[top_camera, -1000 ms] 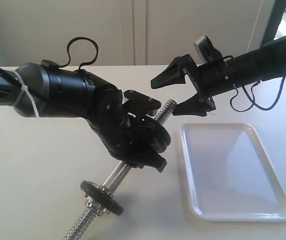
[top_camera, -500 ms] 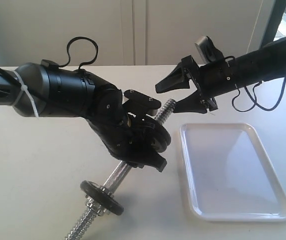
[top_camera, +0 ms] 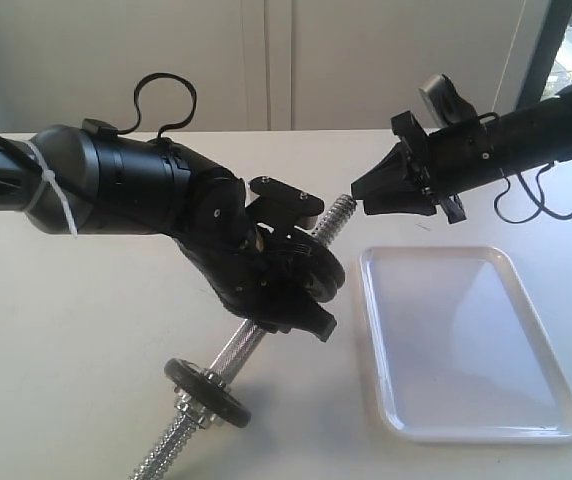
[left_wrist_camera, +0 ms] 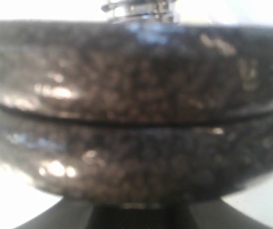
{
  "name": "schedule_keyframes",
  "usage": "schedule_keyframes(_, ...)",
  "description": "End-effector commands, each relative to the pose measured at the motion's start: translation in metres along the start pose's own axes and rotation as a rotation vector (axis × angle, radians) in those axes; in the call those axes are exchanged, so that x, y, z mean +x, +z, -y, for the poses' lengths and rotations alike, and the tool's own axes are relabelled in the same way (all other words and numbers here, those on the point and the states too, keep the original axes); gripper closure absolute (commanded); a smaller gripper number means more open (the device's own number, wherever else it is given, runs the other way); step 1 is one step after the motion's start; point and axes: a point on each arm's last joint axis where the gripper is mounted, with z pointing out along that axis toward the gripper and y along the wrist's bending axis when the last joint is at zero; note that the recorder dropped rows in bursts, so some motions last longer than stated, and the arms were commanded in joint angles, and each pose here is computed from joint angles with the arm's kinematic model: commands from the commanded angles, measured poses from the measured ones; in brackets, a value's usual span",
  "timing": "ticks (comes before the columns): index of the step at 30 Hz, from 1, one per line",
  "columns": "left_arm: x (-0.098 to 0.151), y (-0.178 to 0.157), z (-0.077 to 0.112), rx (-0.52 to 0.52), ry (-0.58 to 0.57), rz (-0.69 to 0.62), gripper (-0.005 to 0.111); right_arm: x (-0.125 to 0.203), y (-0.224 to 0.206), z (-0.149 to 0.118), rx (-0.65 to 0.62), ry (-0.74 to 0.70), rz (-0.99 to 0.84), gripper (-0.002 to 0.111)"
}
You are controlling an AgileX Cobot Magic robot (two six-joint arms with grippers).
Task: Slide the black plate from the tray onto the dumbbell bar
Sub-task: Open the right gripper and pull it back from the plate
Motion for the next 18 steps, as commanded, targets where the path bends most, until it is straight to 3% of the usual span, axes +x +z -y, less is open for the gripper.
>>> schedule_keyframes(1, -0.023, -0.03, 0.004, 0.024, -0.014, 0.18, 0.107, -0.003, -0.012, -0.002, -0.012, 0.015, 0.03, 0.078)
schedule_keyframes(10, -0.025, -0.027, 0.004, 0.03, -0.063, 0.201, 0.107, -0.004, -0.014, -0.001, -0.015, 0.02, 0.04, 0.088)
schedule_keyframes(15, -0.024, -0.019, 0.004, 0.03, -0.081, 0.195, 0.107, -0.005, -0.014, -0.002, -0.031, 0.009, 0.054, 0.108)
schedule_keyframes(18, -0.025, -0.017, 0.004, 0.033, -0.095, 0.207, 0.107, -0.005, -0.014, -0.002, -0.031, 0.001, 0.054, 0.108)
